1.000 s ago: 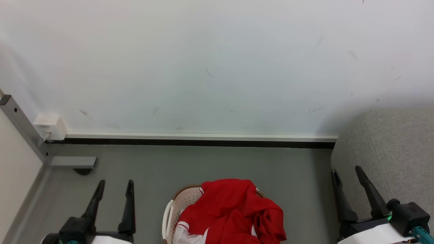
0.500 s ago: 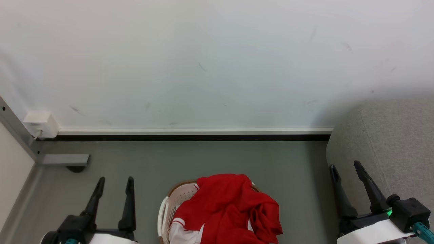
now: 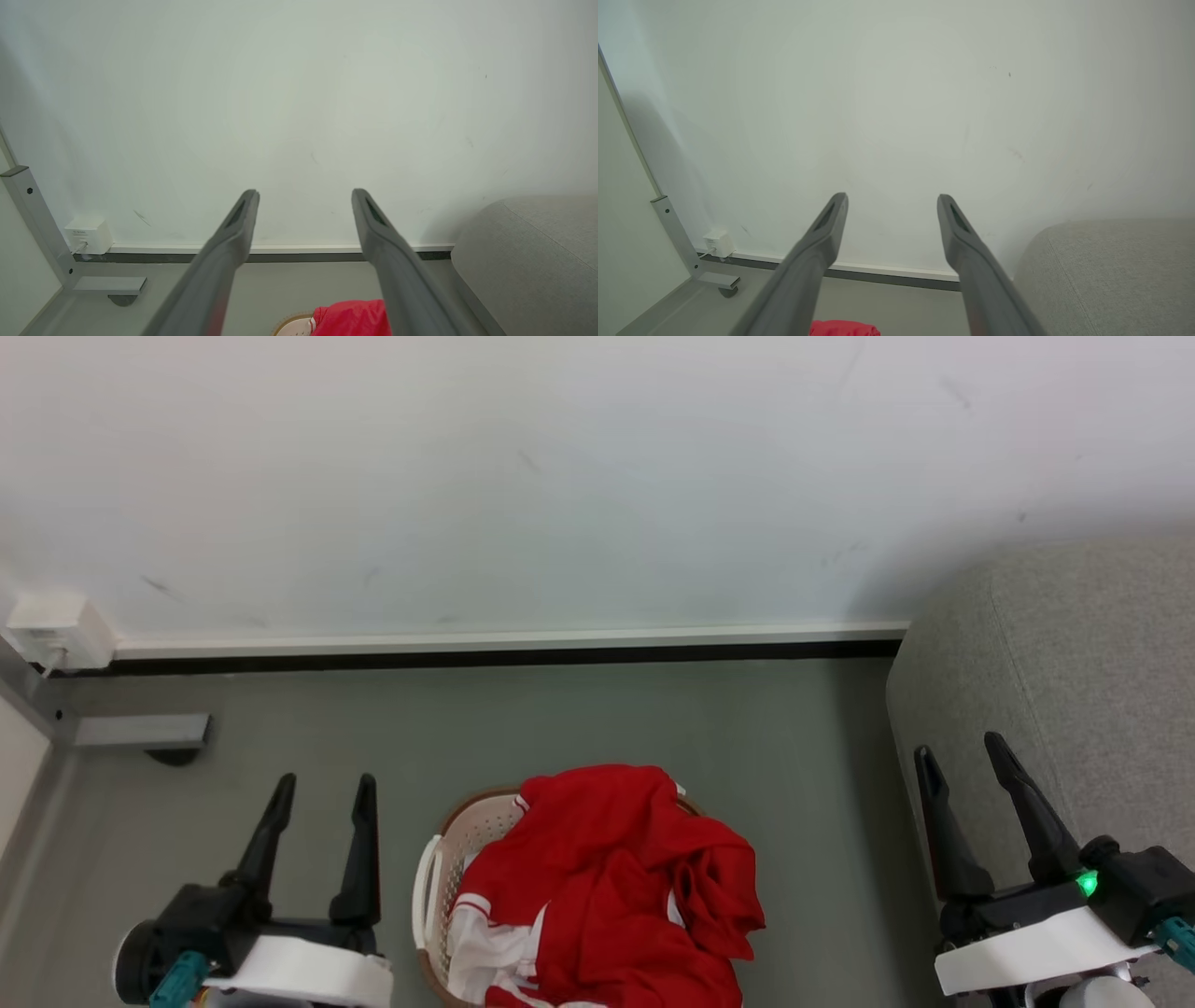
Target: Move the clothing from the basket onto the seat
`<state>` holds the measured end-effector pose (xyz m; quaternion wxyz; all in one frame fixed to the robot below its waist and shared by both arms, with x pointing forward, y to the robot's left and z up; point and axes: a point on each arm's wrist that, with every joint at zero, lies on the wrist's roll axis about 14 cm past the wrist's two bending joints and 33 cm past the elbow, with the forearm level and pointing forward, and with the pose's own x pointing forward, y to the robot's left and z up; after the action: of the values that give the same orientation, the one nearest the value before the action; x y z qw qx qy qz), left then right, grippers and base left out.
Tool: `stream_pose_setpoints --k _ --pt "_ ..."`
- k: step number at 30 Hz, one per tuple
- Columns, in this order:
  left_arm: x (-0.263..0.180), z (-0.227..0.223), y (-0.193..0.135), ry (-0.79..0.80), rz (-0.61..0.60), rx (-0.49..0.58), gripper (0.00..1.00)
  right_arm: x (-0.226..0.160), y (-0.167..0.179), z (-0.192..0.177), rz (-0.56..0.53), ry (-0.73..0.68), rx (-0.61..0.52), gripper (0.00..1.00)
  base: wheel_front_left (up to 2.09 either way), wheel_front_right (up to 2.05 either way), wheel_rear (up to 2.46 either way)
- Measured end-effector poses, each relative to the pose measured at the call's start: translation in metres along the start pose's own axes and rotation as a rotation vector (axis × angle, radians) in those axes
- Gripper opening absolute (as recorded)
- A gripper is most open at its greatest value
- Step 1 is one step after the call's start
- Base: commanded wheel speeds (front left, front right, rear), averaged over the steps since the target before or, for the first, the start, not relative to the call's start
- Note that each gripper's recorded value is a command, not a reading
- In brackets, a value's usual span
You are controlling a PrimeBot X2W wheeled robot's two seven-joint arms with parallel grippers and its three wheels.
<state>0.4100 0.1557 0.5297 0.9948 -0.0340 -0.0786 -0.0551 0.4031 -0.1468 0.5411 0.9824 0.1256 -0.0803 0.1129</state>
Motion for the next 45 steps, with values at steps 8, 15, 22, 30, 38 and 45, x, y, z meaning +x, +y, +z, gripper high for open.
stream_pose_setpoints --k 8,15,22,30,38,45 --pt "0.034 -0.017 -0.003 0.014 -0.014 -0.017 1.0 0.021 -0.014 -0.004 -0.014 -0.006 -0.01 1.0 0.0 0.0 0.0" --pt "0.066 -0.048 -0.007 0.059 -0.035 -0.04 1.0 0.044 -0.031 -0.012 -0.035 -0.012 -0.015 1.0 0.0 0.0 0.0" --pt "0.085 -0.101 -0.021 0.163 -0.083 -0.073 1.0 0.064 -0.053 -0.024 -0.086 -0.023 0.013 1.0 0.0 0.0 0.0" --pt "0.093 -0.175 -0.045 0.335 -0.142 -0.135 1.0 0.081 -0.063 -0.047 -0.101 -0.009 0.031 1.0 0.0 0.0 0.0" --pt "0.079 -0.257 -0.076 0.581 -0.236 -0.174 1.0 0.091 -0.075 -0.062 -0.132 -0.01 0.069 1.0 0.0 0.0 0.0" --pt "0.069 -0.314 -0.095 0.821 -0.317 -0.158 1.0 0.097 -0.084 -0.065 -0.149 -0.025 0.064 1.0 0.0 0.0 0.0"
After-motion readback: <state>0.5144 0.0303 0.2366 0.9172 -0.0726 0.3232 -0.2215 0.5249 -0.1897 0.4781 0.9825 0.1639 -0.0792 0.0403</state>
